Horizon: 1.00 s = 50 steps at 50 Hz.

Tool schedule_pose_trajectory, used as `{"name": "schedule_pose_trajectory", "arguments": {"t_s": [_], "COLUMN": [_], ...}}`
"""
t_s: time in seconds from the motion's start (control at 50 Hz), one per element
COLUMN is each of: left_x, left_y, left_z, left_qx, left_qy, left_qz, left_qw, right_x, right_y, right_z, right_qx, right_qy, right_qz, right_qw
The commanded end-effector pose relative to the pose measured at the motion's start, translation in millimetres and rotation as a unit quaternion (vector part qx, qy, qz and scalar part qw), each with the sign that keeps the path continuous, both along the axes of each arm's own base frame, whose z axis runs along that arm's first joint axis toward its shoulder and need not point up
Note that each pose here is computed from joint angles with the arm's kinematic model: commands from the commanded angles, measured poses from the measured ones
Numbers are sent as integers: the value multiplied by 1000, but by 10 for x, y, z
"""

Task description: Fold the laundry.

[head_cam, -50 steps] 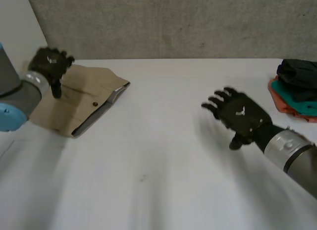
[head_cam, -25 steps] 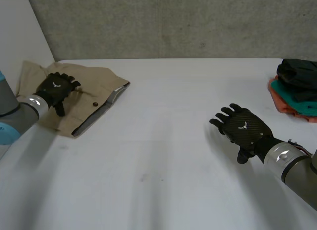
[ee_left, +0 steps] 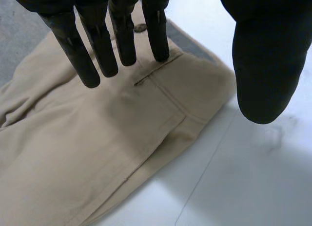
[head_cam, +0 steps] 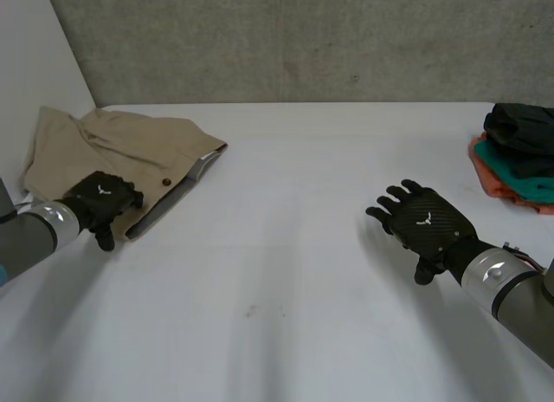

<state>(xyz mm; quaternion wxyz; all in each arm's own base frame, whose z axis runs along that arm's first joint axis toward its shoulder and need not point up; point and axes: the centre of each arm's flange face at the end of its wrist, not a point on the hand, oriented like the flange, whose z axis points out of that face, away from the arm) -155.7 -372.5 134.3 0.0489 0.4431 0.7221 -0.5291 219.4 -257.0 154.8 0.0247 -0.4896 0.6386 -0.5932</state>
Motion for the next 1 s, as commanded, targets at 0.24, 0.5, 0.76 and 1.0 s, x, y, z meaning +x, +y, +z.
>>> {"name": "schedule_pose_trajectory", "arguments": {"t_s": [0.24,0.5,0.76,1.0], "left_x": [36,-660,-2205,-3015], "left_y": [-221,-58,1143,1869], "left_z": [-170,674,1486,260], "left_qx": [-33,-155,-182,-23], "left_qy": [-5,75,312,284], "left_qz": [2,-39,-213,-293], "left_qw": [999,984,908,913], "right_x": [0,-4,-175,-373], "right_y": [3,-17,-284,-434], "right_z": [-2,11,197,228], "right_qx": [0,-1,-10,-7], "right_qy": [0,-1,-37,-53], "right_qz": [1,-4,-122,-182], "right_qw": [1000,1000,992,982]}}
